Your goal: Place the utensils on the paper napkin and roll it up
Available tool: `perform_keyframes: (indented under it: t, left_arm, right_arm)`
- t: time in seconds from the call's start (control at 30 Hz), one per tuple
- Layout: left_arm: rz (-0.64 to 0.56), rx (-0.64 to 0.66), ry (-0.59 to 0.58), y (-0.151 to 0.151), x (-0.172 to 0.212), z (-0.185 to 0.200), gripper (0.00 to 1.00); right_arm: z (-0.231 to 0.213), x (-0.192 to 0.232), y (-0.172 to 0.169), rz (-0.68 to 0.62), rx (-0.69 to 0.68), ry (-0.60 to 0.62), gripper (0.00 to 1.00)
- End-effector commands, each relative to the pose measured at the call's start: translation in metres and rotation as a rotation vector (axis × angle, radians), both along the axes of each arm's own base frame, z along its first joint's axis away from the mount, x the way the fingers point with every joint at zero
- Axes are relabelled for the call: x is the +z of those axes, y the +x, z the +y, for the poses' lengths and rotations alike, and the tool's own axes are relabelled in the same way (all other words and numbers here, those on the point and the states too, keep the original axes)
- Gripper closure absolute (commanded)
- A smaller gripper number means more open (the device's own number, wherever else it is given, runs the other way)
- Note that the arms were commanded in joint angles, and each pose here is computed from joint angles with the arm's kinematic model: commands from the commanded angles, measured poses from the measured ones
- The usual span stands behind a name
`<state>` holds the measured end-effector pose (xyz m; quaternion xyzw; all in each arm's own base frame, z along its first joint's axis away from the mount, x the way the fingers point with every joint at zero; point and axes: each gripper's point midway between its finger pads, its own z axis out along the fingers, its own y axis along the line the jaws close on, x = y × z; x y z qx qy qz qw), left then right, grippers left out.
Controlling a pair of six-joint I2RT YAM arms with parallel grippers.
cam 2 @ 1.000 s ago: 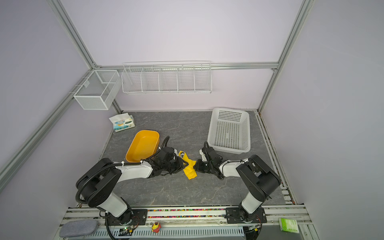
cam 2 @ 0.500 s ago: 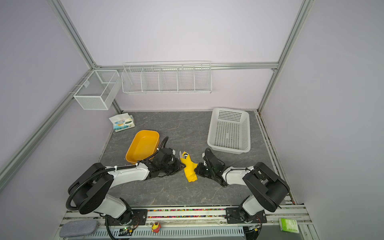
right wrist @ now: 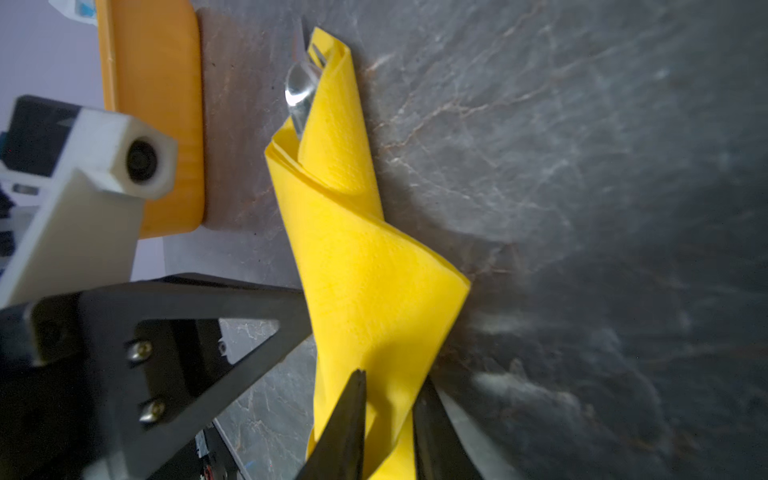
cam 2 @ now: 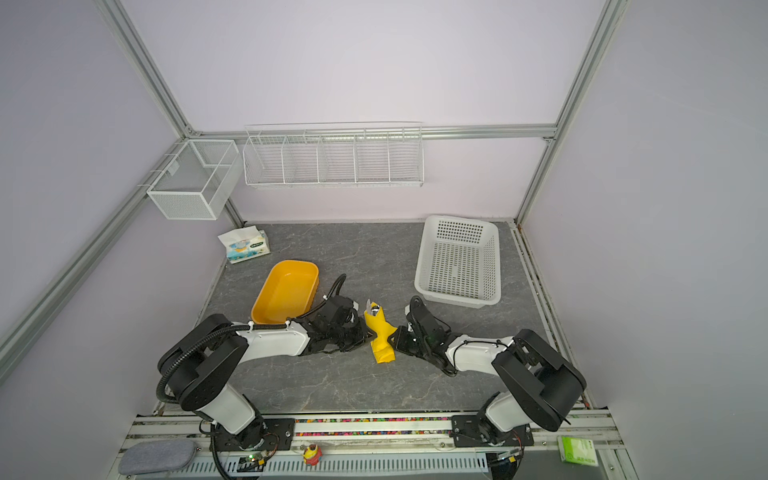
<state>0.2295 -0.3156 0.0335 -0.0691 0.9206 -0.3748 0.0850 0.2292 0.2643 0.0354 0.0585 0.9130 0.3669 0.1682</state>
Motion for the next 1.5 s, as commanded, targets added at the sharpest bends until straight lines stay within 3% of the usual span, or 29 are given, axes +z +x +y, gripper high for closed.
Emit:
perform_keyframes:
  t: [0.0,0.07,0.2,0.4,0.83,1.07,1.47]
  left_arm:
    - [0.017,-0.015,0.017,-0.003,-0.009,-0.002,0.83]
    - [0.015,-0.015,0.018,-0.003,-0.01,-0.002,0.83]
    - [0.017,-0.017,0.011,-0.001,-0.009,-0.005,0.83]
    - [0.016,-0.022,0.008,-0.001,-0.008,-0.007,0.83]
    - [0.001,-0.022,0.001,0.002,-0.001,-0.009,0.83]
    - [-0.001,-0.026,0.002,0.003,0.001,-0.01,0.83]
    - [-0.006,-0.022,-0.003,0.005,0.003,-0.012,0.83]
  right_arm:
    - [-0.001,0.009,0.002,-0.027,0.024,0.012,0.64]
    - [0.003,0.011,0.001,-0.029,0.055,0.022,0.55]
    - [0.009,0.009,0.003,-0.018,0.082,0.037,0.49]
    - [0.019,0.008,0.008,-0.022,0.119,0.042,0.47]
    - [0.005,0.001,0.011,-0.038,0.145,-0.11,0.48]
    - [-0.001,0.0,0.016,-0.064,0.168,-0.186,0.36]
    - [0.02,-0.015,0.017,-0.024,0.24,-0.157,0.34]
